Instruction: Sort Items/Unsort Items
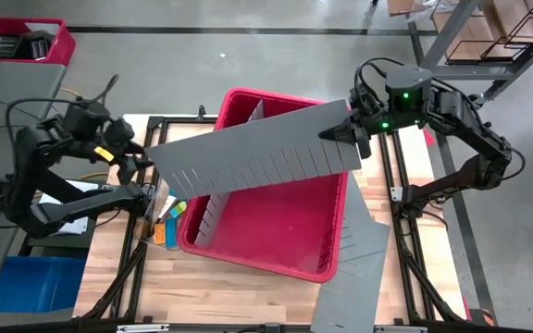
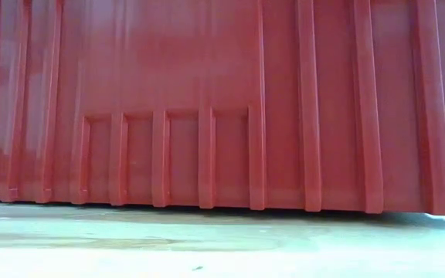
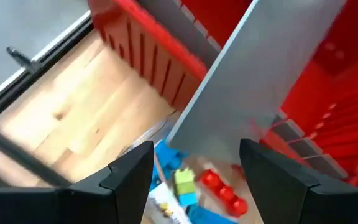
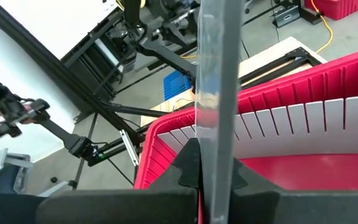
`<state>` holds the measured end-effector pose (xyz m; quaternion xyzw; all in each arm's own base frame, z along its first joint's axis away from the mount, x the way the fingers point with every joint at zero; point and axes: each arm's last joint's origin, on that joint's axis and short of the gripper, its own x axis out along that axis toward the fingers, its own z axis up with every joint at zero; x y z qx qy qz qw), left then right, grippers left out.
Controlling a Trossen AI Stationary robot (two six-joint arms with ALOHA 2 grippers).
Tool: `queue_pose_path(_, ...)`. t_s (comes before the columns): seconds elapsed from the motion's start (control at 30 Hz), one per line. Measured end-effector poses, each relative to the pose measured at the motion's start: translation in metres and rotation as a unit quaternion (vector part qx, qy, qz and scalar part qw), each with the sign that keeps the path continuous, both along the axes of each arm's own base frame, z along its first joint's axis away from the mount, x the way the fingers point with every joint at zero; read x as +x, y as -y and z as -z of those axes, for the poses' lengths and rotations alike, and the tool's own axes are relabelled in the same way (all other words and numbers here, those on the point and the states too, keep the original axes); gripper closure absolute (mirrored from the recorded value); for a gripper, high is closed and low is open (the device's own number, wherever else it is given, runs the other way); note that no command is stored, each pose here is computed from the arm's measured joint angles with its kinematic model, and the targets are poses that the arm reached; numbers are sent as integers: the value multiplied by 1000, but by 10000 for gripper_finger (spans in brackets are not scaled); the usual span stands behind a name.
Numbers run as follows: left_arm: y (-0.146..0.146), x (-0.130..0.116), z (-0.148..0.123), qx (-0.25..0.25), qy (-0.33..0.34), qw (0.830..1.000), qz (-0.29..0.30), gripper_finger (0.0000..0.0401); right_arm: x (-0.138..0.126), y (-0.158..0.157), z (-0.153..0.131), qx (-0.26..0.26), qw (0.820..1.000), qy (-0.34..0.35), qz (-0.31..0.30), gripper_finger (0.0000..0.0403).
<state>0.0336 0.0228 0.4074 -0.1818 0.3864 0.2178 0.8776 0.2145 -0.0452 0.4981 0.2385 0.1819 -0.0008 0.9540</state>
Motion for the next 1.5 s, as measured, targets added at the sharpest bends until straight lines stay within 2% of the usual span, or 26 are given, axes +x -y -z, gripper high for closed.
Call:
queue_pose_path(0.13,1,-1,7,15,-13,1000,23,167,0,0,0,1,1000,0,1,403)
queue_pose_path(0.3,0,2,20,-12,-17,999,31,167,0,0,0,-10,1000,1,-4,403)
queue_pose_path(0.5,-12,19,33,-42,65,996,52,167,0,0,0,-20,1000,2,-7,403)
queue_pose_path(0.67,-13,23,32,-58,91,992,63,174,0,0,0,-11,1000,1,-4,403)
queue_pose_path(0.77,-11,23,31,-80,111,987,78,215,1,1,-1,-23,1000,7,3,403)
queue_pose_path(0.87,-13,26,28,-79,135,984,86,303,2,1,-7,-43,998,39,2,403)
queue_pose_path(0.93,-16,30,21,-68,171,979,84,370,0,0,-16,-48,996,75,2,403)
queue_pose_path(0.97,-18,32,17,-59,191,977,76,383,-3,0,-21,-47,995,84,7,403)
queue_pose_path(1.1,-30,43,-4,16,260,964,59,390,-15,-10,-36,-41,994,102,4,403)
queue_pose_path(1.2,-47,60,-11,46,281,957,59,395,-21,-21,-39,-31,995,91,1,403)
queue_pose_path(1.37,-92,106,-9,90,291,950,69,397,-21,-43,-36,-12,997,72,-12,403)
queue_pose_path(1.5,-131,147,-7,122,320,936,87,398,-20,-63,-33,7,998,57,-14,402)
